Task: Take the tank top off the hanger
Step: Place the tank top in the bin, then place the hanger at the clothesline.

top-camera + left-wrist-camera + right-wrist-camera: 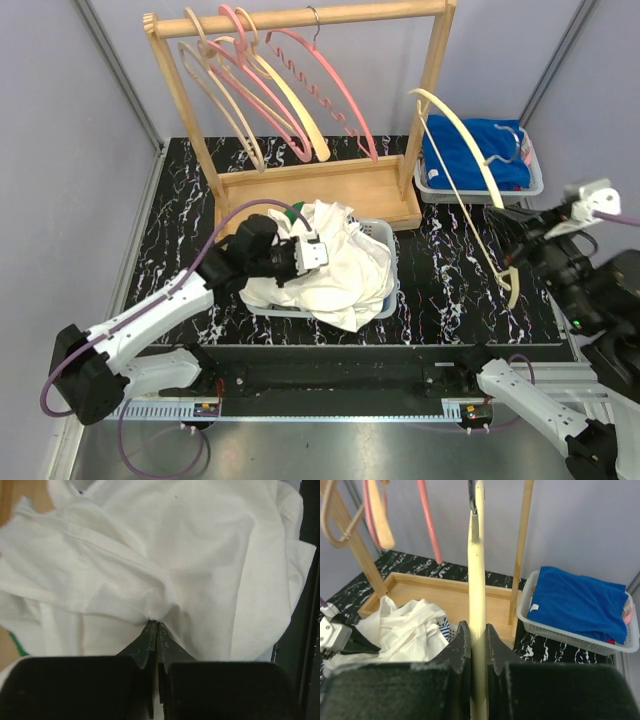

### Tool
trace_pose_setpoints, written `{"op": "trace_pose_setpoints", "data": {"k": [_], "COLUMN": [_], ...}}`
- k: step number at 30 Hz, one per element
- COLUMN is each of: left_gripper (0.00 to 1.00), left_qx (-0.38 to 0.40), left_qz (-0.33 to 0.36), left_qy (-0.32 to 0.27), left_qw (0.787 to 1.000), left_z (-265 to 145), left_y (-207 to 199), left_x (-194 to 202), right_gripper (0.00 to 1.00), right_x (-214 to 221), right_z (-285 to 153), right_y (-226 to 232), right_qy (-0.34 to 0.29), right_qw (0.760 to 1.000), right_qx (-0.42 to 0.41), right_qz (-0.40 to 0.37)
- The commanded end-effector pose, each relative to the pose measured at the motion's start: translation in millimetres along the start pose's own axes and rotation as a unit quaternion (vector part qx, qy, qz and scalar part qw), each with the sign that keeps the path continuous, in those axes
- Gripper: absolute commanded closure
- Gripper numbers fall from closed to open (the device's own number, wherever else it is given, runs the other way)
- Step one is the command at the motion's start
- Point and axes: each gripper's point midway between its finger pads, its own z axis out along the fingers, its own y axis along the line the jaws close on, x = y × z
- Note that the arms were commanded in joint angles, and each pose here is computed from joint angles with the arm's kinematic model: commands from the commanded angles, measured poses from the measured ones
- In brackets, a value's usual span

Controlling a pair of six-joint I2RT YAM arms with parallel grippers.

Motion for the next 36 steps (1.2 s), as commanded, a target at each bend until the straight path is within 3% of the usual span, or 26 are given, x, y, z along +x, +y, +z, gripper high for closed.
{"op": "trace_pose_setpoints", "data": {"k": [1,2,6,9,10,15,19,25,29,33,36], "left_gripper": [0.97,0.95,0.32,0.05,0.01,0.01,0.01,0.01,0.01,0.01,0.01], "left_qx": [-0.024,-0.022,-0.001,0.025,0.037,0.024,-0.026,-0.109,-0.157,-0.230,-0.261], "left_qz": [0.010,0.018,0.018,0.002,-0.002,-0.005,0.015,0.020,0.029,0.024,0.019], "left_qy": [-0.003,-0.003,0.044,0.073,0.082,0.086,0.011,-0.055,-0.102,-0.187,-0.217], "left_qw": [1.000,1.000,0.999,0.997,0.996,0.996,1.000,0.992,0.982,0.955,0.940], "left_z": [18.2,20.4,34.9,36.7,37.0,26.7,-3.7,-62.8,-111.0,-179.3,-207.5], "left_y": [5.4,2.2,-19.8,-37.3,-41.6,-31.5,3.3,36.8,53.2,73.2,80.3], "left_x": [9.8,14.1,55.2,73.2,75.2,59.8,-19.6,-92.1,-139.0,-202.1,-222.2], "right_gripper": [1.00,1.00,1.00,1.00,1.00,1.00,1.00,1.00,1.00,1.00,1.00], "right_x": [-16.2,-15.6,-14.8,-9.5,-7.8,-0.6,-2.3,-11.5,-23.8,-34.1,-41.1], "right_z": [21.2,25.8,41.1,54.7,58.4,78.9,98.9,136.1,161.3,192.1,215.8], "right_y": [-10.3,-9.1,-4.6,0.1,1.1,6.8,11.4,18.1,21.5,9.0,2.8], "right_qy": [-0.034,-0.032,-0.027,-0.017,-0.014,-0.002,0.004,0.008,0.006,0.003,-0.004], "right_qw": [0.998,0.999,0.999,0.999,0.999,1.000,1.000,0.999,0.999,1.000,1.000], "right_qx": [0.042,0.041,0.037,0.034,0.033,0.028,0.024,0.019,0.017,0.011,0.001], "right_qz": [0.009,0.009,0.009,0.018,0.018,0.012,-0.001,-0.028,-0.038,-0.023,-0.007]}}
